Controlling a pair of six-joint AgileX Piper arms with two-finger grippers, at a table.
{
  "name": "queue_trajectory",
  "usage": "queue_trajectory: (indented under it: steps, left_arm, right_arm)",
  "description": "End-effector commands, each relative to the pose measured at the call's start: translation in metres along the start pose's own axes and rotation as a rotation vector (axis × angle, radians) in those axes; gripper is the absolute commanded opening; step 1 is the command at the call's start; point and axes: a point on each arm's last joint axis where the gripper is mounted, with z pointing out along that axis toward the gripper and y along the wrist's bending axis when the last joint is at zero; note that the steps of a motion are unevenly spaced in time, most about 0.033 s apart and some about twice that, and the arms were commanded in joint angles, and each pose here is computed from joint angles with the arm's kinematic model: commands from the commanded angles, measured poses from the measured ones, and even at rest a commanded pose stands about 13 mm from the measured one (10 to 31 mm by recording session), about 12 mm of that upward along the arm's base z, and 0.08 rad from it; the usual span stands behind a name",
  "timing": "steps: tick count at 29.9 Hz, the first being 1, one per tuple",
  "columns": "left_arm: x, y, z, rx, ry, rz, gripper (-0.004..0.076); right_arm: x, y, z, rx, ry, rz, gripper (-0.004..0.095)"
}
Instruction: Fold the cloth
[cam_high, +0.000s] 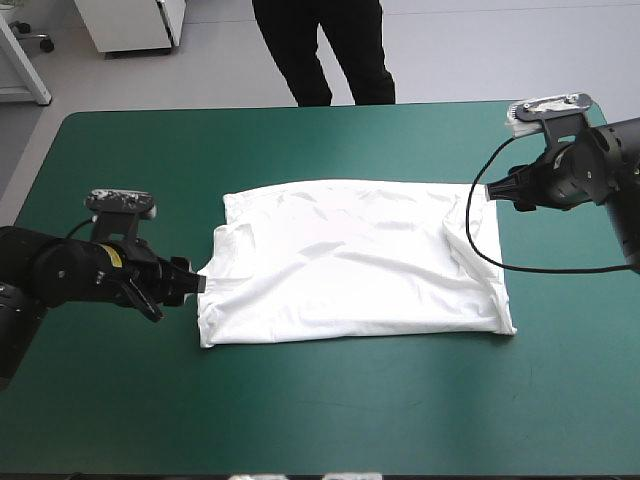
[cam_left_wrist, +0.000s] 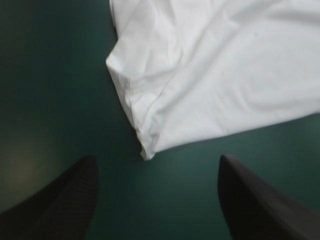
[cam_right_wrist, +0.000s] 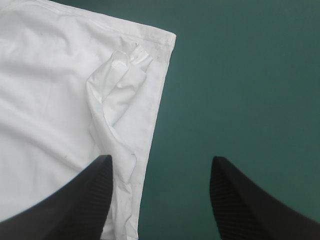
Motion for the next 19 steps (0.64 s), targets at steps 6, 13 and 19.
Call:
queue_trajectory:
  steps: [6, 13, 19]
  left_arm:
    - [0.018, 0.004, 0.070, -0.002, 0.091, -0.075, 0.0494]
    - [0.025, 0.008, 0.128, -0.032, 0.186, -0.103, 0.0494]
    - [0.024, 0.009, 0.164, -0.050, 0.278, -0.111, 0.0494]
  right_arm:
    - [0.000, -0.007, -0.031, 0.016, -0.113, 0.017, 0.0554]
    - [0.000, -0.007, -0.031, 0.016, -0.117, 0.017, 0.0554]
    - [0.000, -0.005, -0.031, -0.001, -0.116, 0.023, 0.0554]
